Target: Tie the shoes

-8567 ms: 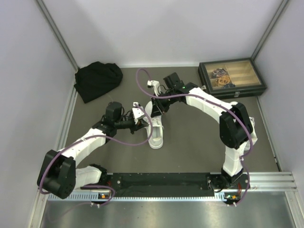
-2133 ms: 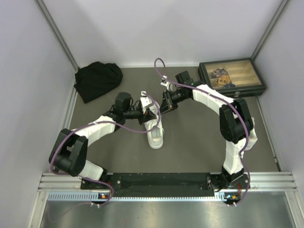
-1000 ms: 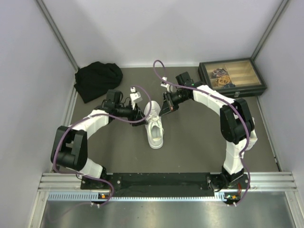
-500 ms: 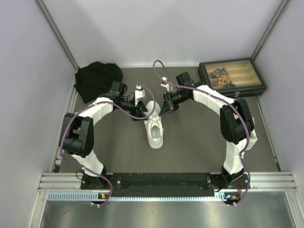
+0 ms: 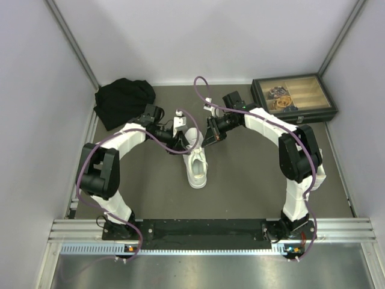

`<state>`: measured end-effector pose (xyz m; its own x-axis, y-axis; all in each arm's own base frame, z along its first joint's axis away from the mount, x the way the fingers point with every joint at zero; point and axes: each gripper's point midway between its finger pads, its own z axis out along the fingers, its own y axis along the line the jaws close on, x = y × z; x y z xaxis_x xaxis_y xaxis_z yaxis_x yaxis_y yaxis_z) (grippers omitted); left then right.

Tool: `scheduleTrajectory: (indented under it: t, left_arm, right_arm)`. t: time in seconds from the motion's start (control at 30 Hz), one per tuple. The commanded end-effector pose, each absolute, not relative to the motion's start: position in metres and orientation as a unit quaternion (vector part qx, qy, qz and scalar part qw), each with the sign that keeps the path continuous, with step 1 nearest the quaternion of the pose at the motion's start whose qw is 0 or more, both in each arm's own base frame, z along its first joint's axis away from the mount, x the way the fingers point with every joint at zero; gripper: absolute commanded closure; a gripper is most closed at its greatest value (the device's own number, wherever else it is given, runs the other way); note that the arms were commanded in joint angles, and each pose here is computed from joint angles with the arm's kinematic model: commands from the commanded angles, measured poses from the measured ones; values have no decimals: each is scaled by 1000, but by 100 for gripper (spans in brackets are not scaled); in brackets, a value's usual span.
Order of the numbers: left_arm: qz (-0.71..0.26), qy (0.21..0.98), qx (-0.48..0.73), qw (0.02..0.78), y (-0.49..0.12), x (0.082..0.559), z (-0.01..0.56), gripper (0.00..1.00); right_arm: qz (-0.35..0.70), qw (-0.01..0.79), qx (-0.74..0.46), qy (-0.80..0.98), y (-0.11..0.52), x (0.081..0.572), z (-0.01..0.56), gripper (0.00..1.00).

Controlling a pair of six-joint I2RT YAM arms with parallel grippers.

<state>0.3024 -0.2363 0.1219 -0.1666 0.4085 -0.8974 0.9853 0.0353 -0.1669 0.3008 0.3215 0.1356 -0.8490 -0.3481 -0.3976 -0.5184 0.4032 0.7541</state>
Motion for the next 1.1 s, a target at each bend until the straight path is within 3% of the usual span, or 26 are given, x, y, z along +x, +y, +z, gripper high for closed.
scheduleTrajectory:
  t: [0.0,0.1,0.3,0.53,1.07]
  left_arm:
    - [-426,624,555,348,-243,306,135,58]
    - [-423,627,555,346,-243,305,134,76]
    - [-416,626,565,341,-237,296,135,90]
    - [-400,631,573,337,-229,288,139,96]
    - [-370,649,580,325,-216,288,135,100]
  right_arm:
    - [487,121,-288,816,323,300,162,100]
    - [486,124,-287,816,321,300,164,100]
    - [476,126,-285,822,311,299,164,100]
    - [464,130,-282,830,296,301,160,100]
    - [437,137,-273,846,264,303,150,100]
